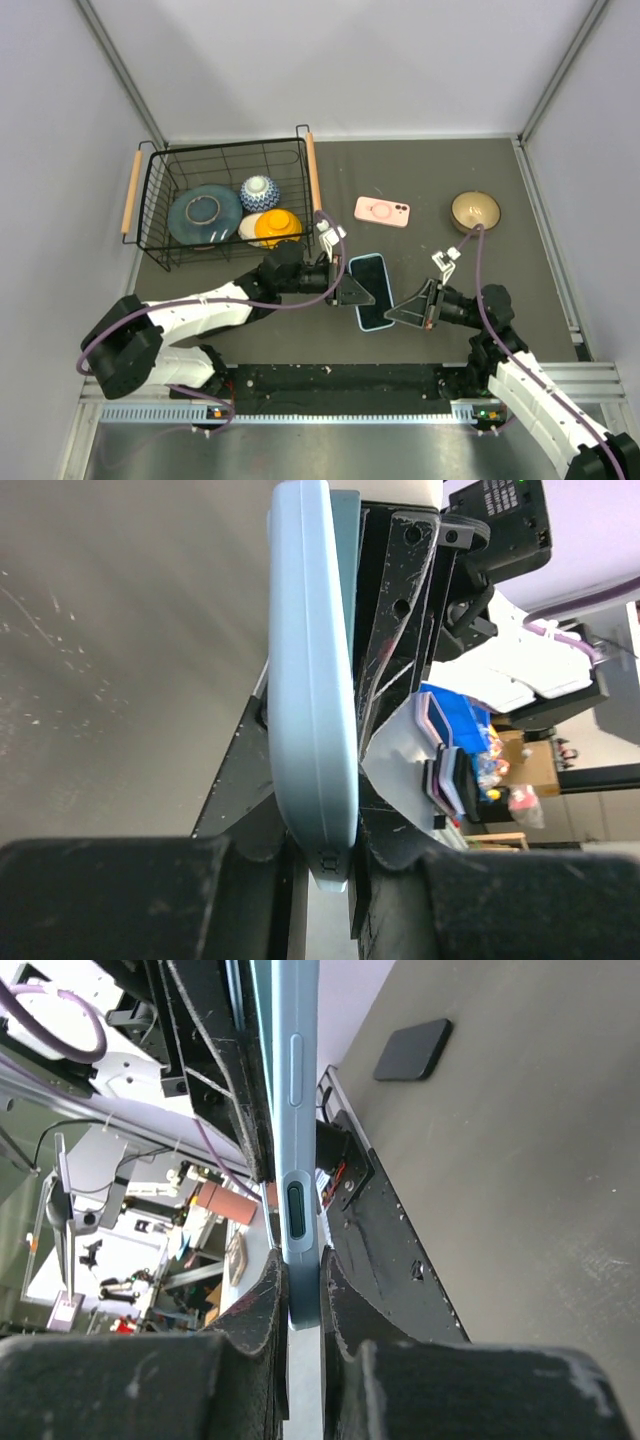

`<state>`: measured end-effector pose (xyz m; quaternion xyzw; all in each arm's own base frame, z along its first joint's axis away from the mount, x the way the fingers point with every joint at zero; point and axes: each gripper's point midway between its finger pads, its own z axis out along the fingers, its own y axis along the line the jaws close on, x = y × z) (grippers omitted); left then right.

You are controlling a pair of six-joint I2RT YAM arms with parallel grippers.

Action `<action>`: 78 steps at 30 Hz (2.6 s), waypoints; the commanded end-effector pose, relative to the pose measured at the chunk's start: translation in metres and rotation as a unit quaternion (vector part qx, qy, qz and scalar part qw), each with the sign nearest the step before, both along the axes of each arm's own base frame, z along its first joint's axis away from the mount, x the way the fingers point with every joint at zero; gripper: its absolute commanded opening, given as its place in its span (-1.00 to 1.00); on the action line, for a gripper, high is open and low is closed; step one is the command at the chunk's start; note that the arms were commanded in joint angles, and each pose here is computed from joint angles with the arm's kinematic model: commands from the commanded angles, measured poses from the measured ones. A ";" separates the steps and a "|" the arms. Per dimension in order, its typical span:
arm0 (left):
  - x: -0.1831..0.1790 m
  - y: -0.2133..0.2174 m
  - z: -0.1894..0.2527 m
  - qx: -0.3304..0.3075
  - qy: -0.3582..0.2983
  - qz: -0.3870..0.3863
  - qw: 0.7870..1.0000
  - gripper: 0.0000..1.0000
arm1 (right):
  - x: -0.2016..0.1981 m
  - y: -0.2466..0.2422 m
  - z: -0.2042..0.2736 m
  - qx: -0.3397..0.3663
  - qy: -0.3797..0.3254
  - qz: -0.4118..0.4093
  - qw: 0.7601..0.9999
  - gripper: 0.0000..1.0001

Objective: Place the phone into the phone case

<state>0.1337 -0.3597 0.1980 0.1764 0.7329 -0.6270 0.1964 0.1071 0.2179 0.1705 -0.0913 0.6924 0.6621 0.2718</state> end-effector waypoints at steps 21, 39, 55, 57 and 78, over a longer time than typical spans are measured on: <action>-0.049 0.025 0.027 0.004 -0.093 -0.150 0.984 -1.00 | 0.024 -0.008 0.064 0.014 -0.137 -0.090 0.986 0.63; -0.071 0.031 0.024 -0.025 -0.060 -0.208 0.976 -1.00 | 0.027 0.019 0.089 0.028 -0.139 0.000 0.990 0.45; -0.046 0.023 -0.017 0.067 0.009 -0.156 0.985 -1.00 | 0.021 0.029 0.100 0.038 -0.120 0.010 0.992 -0.95; -0.042 0.023 -0.025 0.087 0.016 -0.142 0.986 -1.00 | 0.025 0.029 0.098 0.026 -0.112 0.002 0.993 -1.00; -0.039 0.019 0.009 0.034 -0.012 -0.127 0.991 -1.00 | 0.026 0.024 0.062 0.038 -0.033 -0.026 0.998 -0.03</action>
